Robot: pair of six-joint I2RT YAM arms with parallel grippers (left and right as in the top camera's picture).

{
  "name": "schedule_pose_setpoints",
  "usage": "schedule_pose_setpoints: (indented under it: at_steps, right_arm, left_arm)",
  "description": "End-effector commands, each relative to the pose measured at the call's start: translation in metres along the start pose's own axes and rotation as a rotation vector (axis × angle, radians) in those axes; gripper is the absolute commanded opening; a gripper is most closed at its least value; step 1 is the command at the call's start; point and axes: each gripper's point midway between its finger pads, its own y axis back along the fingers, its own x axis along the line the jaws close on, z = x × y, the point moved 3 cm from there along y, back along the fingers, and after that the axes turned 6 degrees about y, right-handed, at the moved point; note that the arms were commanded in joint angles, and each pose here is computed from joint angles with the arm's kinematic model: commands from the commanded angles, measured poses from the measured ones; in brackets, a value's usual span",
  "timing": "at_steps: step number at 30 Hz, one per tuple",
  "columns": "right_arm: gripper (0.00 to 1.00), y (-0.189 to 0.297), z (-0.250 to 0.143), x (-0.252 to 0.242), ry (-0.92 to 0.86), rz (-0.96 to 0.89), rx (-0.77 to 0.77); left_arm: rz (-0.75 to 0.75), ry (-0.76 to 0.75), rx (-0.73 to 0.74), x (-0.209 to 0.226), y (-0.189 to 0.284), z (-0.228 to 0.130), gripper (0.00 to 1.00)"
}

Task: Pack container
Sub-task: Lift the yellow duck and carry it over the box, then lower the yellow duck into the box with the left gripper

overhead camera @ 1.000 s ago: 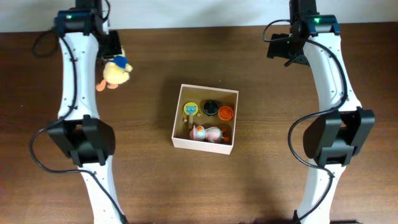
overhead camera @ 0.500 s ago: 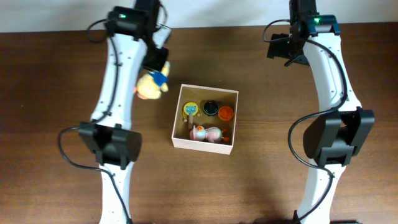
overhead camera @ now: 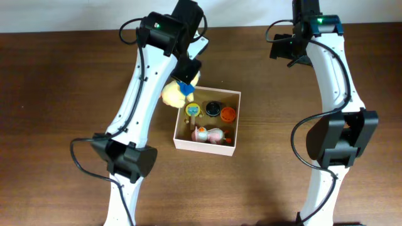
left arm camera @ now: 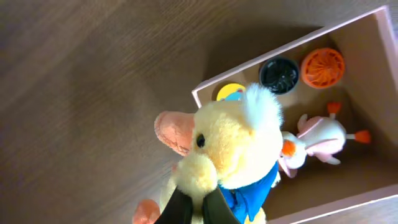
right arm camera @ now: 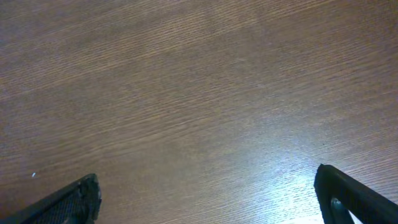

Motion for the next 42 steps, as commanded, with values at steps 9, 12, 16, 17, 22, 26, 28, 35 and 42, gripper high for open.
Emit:
schedule_pose_setpoints:
  at_steps: [9,12,16,17,22,26,28,35,42]
  right_arm:
    - [0.99,-0.003,-0.002,-0.001,-0.010,-0.005,0.008]
    - [0.99,-0.003,-0.002,-0.001,-0.010,-0.005,0.008]
    - [0.99,-0.003,-0.002,-0.001,-0.010,-0.005,0.008]
    - [0.99,-0.003,-0.002,-0.001,-0.010,-0.005,0.008]
    - [0.99,-0.003,-0.002,-0.001,-0.010,-0.005,0.008]
    - [0.99,-0.003,-0.002,-0.001,-0.010,-0.005,0.008]
    - [0.99,-0.003,-0.002,-0.001,-0.010,-0.005,0.008]
    - [0.99,-0.003,-0.002,-0.001,-0.010,-0.005,0.008]
    - [0.99,-0.003,-0.002,-0.001,-0.010,-0.005,0.008]
  left_arm:
    - [-0.050,-0.162,-0.117,-0.045,0.048,0.000,0.02]
    - [-0.066,-0.243,-0.125,-0.066,0.050,0.000,0.02]
    - [-0.071,-0.276,-0.126,-0.073,0.049,0.000,0.02]
    - [-0.071,-0.276,-0.121,-0.073,0.049,0.000,0.02]
    - [-0.079,-0.279,-0.086,-0.075,0.037,-0.003,0.02]
    - [-0.122,-0.283,-0.040,-0.083,0.016,-0.006,0.02]
    - [-0.127,-0.285,-0.015,-0.085,0.004,-0.007,0.02]
    - [-0.141,-0.308,0.057,-0.090,-0.030,-0.016,0.02]
    - [-0.171,-0.324,0.103,-0.096,-0.058,-0.025,0.02]
